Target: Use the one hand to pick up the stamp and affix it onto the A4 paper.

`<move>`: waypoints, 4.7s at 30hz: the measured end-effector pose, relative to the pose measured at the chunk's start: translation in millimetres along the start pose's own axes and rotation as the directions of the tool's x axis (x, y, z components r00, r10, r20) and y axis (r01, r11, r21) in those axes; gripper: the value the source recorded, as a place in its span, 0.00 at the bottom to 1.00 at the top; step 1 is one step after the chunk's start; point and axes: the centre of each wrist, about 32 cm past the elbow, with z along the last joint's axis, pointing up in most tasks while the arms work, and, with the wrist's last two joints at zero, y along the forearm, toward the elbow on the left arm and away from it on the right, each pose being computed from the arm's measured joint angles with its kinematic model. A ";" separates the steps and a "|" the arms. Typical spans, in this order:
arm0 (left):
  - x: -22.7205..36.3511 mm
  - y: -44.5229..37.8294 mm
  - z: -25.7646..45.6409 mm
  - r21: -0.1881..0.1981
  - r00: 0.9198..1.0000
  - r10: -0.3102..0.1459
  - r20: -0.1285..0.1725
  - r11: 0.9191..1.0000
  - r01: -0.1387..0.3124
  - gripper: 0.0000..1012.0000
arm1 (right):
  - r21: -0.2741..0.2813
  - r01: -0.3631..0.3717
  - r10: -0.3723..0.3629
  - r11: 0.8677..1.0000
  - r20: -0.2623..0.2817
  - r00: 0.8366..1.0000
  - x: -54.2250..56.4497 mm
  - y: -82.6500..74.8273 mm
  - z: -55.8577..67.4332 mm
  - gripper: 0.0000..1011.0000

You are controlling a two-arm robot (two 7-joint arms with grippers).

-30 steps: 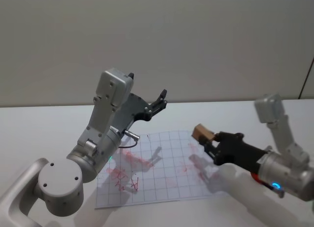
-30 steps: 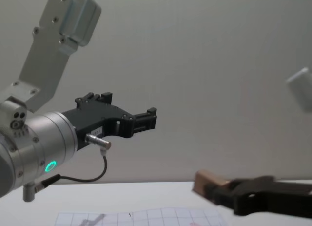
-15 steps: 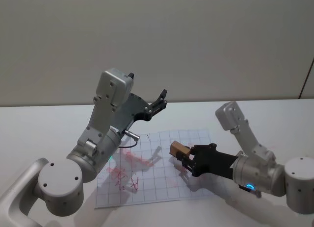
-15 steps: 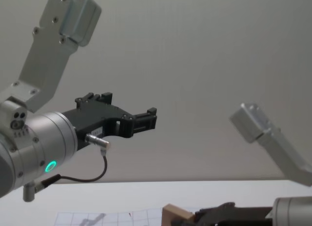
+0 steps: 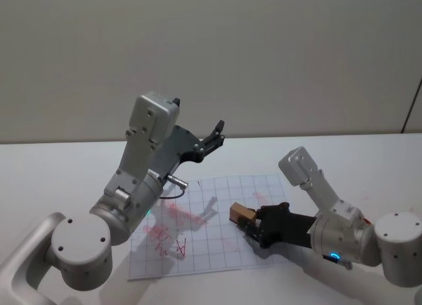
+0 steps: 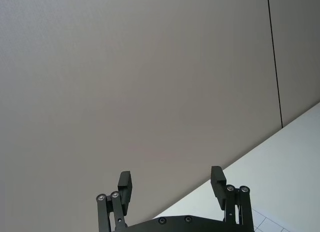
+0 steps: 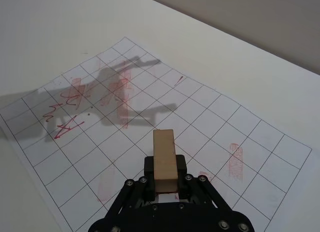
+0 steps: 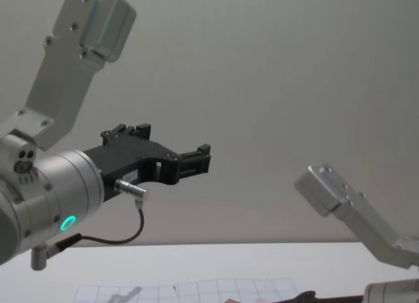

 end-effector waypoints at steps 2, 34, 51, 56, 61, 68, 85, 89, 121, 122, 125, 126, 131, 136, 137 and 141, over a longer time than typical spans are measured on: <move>0.0 0.0 0.0 0.000 1.000 0.000 0.000 1.000 0.000 0.99 | -0.007 0.000 0.000 1.000 0.002 1.000 0.1 0.0 -0.5 0.22; 0.0 0.0 0.0 0.000 1.000 0.000 0.000 1.000 0.000 0.99 | 0.064 0.036 -0.039 0.997 0.034 0.999 -10.5 6.5 -0.2 0.22; 0.0 0.0 0.0 0.000 1.000 0.000 0.000 1.000 0.000 0.99 | 0.204 0.245 -0.256 0.948 0.028 0.966 3.5 -46.6 7.3 0.22; 0.0 0.0 0.0 0.000 1.000 0.000 0.000 1.000 0.000 0.99 | 0.188 0.311 -0.317 0.932 0.007 0.948 6.8 -69.7 -0.1 0.22; 0.0 0.0 0.0 0.000 1.000 0.000 0.000 1.000 0.000 0.99 | 0.153 0.375 -0.377 0.914 -0.019 0.926 9.2 -96.0 -9.5 0.22; 0.0 0.0 0.0 0.000 1.000 0.000 0.000 1.000 0.000 0.99 | 0.077 0.446 -0.443 0.892 -0.057 0.895 9.4 -135.8 -23.2 0.22; 0.0 0.0 0.0 0.000 1.000 0.000 0.000 1.000 0.000 0.99 | 0.044 0.438 -0.434 0.898 -0.081 0.897 5.2 -158.7 -24.7 0.22; 0.0 0.0 0.0 0.000 1.000 0.000 0.000 1.000 0.000 0.99 | 0.051 0.426 -0.421 0.903 -0.088 0.903 4.4 -158.4 -22.5 0.22; 0.0 0.0 0.0 0.000 1.000 0.000 0.000 1.000 0.000 0.99 | -0.060 0.344 -0.349 0.937 -0.143 0.926 1.3 -137.9 -23.3 0.22; 0.0 0.0 0.0 0.000 1.000 0.000 0.000 1.000 0.000 0.99 | -0.060 0.344 -0.349 0.937 -0.143 0.926 1.3 -137.9 -23.3 0.22; 0.0 0.0 0.0 0.000 1.000 0.000 0.000 1.000 0.000 0.99 | -0.062 0.338 -0.343 0.939 -0.141 0.929 2.5 -134.6 -22.9 0.30; 0.0 0.0 0.0 0.000 1.000 0.000 0.000 1.000 0.000 0.99 | -0.063 0.337 -0.343 0.939 -0.141 0.929 2.6 -134.1 -22.9 0.33; 0.0 0.0 0.0 0.000 1.000 0.000 0.000 1.000 0.000 0.99 | -0.066 0.331 -0.337 0.941 -0.139 0.931 3.6 -131.5 -22.6 0.45; 0.0 0.0 0.0 0.000 1.000 0.000 0.000 1.000 0.000 0.99 | -0.067 0.328 -0.334 0.942 -0.137 0.933 4.4 -129.6 -22.1 0.62; 0.0 0.0 0.0 0.000 1.000 0.000 0.000 1.000 0.000 0.99 | -0.067 0.327 -0.333 0.943 -0.137 0.933 4.4 -129.4 -22.1 0.64; 0.0 0.0 0.0 0.000 1.000 0.000 0.000 1.000 0.000 0.99 | -0.069 0.324 -0.331 0.943 -0.136 0.934 4.8 -128.2 -22.0 0.78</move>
